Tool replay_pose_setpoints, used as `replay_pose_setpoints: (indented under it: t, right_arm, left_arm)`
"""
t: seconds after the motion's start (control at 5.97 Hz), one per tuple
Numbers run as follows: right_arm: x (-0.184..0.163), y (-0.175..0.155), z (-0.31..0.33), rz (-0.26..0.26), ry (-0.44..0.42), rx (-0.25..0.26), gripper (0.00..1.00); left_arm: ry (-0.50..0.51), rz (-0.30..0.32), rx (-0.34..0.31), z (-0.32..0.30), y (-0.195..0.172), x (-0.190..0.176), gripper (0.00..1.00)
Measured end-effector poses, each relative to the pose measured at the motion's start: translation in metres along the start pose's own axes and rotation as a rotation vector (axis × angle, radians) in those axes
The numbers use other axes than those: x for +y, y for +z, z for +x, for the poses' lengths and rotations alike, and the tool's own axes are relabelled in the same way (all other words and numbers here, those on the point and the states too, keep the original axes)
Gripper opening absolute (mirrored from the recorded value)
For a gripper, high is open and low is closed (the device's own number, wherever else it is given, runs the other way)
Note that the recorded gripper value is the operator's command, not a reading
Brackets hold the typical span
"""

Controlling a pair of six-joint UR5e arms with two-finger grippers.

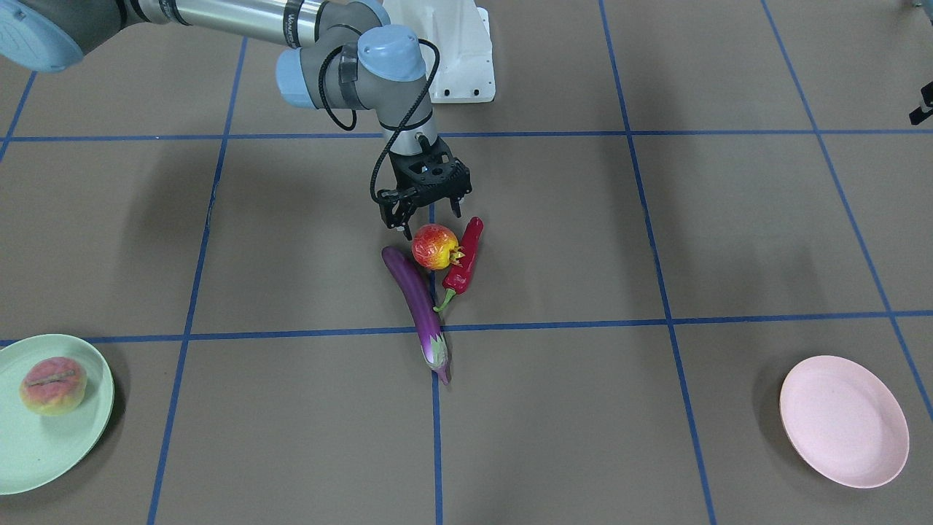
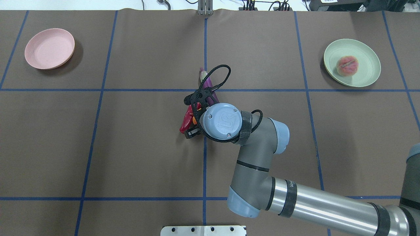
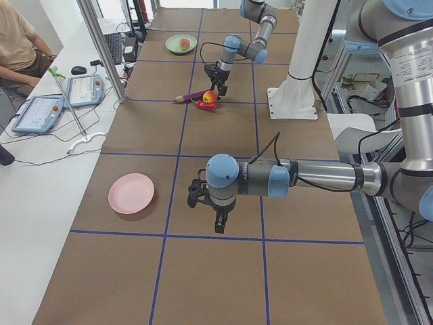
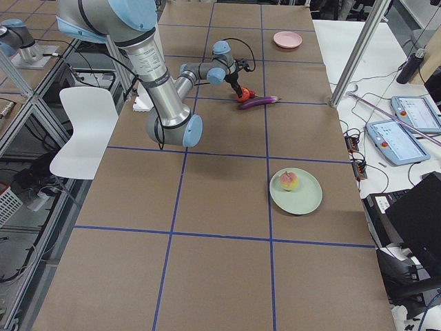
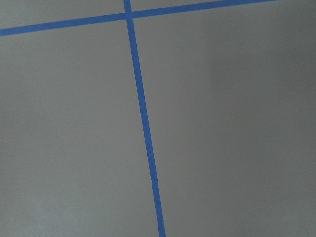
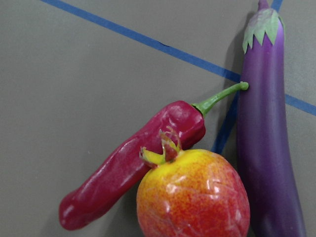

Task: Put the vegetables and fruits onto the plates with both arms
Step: 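Lower the right gripper, grasp the pomegranate and lift it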

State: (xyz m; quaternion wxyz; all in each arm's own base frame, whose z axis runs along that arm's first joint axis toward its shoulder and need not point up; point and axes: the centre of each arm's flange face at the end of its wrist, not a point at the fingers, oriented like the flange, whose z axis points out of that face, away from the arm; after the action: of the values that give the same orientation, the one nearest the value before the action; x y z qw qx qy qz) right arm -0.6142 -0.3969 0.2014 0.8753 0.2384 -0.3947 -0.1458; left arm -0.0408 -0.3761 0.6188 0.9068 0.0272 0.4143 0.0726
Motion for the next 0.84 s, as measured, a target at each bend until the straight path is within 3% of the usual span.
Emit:
replay_pose_setpoints:
  t: [0.84]
  right_arm:
    - [-0.0084,0.0027,0.0055,0.081,-0.054,0.081,0.99]
  left_arm:
    - [0.000,0.000,0.000,0.0001,-0.0002,-0.0003,1.00]
